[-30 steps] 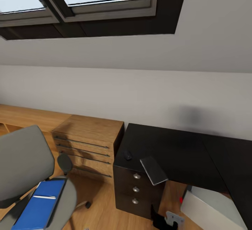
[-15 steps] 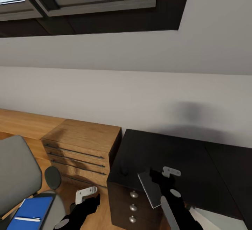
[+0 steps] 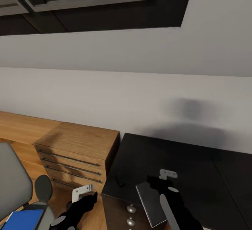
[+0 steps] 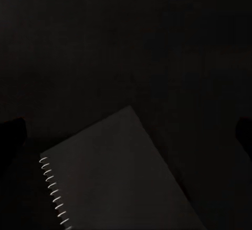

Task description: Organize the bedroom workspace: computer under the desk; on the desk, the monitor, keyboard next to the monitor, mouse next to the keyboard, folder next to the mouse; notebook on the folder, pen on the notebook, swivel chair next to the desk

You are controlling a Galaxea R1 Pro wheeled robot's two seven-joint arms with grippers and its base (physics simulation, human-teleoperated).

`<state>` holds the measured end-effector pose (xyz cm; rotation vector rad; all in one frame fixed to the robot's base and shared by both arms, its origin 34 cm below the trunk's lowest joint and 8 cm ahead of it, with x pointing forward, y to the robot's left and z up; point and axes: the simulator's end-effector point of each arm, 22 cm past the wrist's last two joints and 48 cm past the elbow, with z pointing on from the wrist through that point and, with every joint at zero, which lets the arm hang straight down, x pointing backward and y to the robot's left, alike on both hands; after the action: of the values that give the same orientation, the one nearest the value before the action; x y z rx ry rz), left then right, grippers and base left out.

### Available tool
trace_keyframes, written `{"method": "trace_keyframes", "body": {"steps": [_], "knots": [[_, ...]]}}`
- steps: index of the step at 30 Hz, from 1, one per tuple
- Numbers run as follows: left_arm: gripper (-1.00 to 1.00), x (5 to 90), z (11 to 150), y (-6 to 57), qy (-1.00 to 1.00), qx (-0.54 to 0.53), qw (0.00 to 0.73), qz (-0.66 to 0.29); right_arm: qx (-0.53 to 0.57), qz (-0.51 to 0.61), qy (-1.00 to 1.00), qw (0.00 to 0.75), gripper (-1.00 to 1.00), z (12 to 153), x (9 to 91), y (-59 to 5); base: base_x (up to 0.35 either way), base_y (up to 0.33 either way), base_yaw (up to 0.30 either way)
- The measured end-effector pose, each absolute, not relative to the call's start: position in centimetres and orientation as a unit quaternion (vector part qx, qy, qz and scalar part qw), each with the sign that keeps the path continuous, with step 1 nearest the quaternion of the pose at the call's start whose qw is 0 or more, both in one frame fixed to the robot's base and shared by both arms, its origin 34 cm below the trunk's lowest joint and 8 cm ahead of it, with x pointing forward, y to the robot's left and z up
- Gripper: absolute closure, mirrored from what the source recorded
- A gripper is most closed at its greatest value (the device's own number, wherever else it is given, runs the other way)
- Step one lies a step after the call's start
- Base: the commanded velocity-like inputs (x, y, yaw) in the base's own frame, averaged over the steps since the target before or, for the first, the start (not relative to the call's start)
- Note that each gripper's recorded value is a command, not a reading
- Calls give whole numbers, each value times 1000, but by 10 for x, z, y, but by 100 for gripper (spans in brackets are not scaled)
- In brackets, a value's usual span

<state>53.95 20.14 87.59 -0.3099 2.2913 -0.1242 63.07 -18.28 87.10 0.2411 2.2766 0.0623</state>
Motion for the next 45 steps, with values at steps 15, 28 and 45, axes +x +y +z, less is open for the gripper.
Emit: {"method": "trace_keyframes", "body": {"steps": [15, 28, 45], "knots": [[-100, 539, 876, 203, 907, -122, 401, -47, 71, 25, 913, 400, -100, 858, 623, -167, 2, -1, 253], [-100, 539, 876, 202, 906, -123, 402, -47, 48, 27, 916, 396, -100, 854, 619, -152, 0, 0, 277], [-100, 540, 876, 202, 906, -123, 402, -48, 45, 26, 917, 397, -100, 854, 619, -153, 0, 0, 277]]}}
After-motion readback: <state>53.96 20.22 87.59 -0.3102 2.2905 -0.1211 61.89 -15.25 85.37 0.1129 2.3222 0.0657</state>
